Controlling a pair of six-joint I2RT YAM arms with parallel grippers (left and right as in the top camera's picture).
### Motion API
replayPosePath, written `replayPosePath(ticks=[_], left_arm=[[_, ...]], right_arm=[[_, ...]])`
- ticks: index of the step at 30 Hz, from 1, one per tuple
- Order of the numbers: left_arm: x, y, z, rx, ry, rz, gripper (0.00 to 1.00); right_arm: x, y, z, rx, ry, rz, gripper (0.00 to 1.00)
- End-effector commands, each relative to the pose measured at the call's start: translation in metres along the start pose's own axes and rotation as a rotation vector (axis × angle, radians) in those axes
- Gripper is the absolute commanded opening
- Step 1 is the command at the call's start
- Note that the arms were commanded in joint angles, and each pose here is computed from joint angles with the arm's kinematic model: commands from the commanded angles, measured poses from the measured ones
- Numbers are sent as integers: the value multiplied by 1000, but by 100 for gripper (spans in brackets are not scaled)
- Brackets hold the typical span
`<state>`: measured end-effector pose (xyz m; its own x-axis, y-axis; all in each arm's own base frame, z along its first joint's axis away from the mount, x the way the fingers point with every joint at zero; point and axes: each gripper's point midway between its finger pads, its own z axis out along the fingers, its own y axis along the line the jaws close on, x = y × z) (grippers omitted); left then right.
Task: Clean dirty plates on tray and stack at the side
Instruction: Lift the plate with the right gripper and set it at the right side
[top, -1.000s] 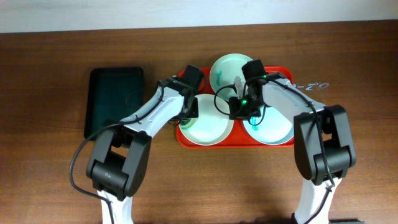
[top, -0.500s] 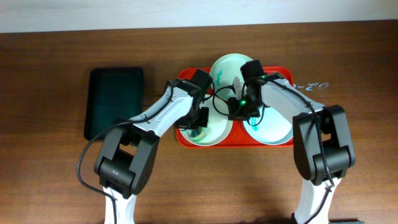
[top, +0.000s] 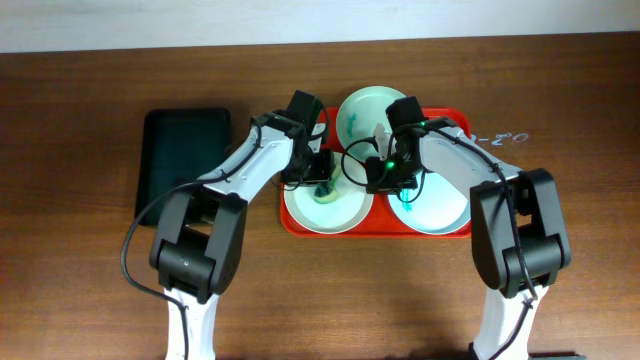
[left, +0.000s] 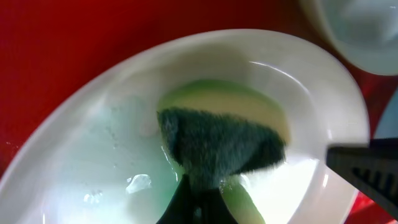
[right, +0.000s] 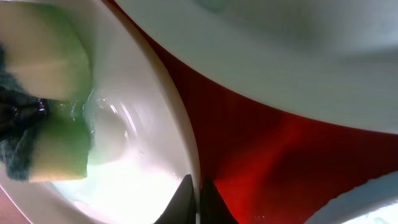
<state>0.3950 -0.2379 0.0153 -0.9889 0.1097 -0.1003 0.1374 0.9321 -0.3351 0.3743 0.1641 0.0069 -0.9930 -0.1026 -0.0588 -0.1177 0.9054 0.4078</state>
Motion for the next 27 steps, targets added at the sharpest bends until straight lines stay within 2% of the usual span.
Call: replayPosePath(ticks=[1, 3, 5, 9, 11, 13, 15, 17, 20, 24, 27], left_arm=[[-4, 56, 24, -243, -8, -40, 0], [-10, 87, 6, -448, -60, -62, 0], [-21, 93, -20, -523, -106, -64, 0], [-58, 72, -109, -450, -316, -101, 0], [-56, 73, -149, -414, -367, -131, 0], [-45, 92, -192, -389, -410, -279, 0], [-40, 118, -214, -404, -434, -362, 0], [-29, 148, -218, -441, -397, -412, 0], [-21, 175, -219, -479, -381, -466, 0], [-19, 184, -220, -483, -383, -487, 0], [-20, 184, -220, -482, -385, -487, 0]], right_arm=[[2, -7, 3, 26, 12, 2, 4], [1, -7, 3, 30, 7, 0, 4], [-2, -10, 2, 48, -3, -4, 4], [-17, -6, -19, 84, -46, -30, 4], [-29, -8, -40, 155, -63, -40, 4], [-43, -3, -67, 236, -87, -83, 4], [-58, 5, -106, 395, -133, -142, 4], [-75, 19, -168, 671, -242, -211, 4], [-84, 53, -235, 993, -392, -330, 4], [-79, 94, -281, 1354, -537, -426, 4], [-72, 115, -295, 1501, -524, -531, 4]])
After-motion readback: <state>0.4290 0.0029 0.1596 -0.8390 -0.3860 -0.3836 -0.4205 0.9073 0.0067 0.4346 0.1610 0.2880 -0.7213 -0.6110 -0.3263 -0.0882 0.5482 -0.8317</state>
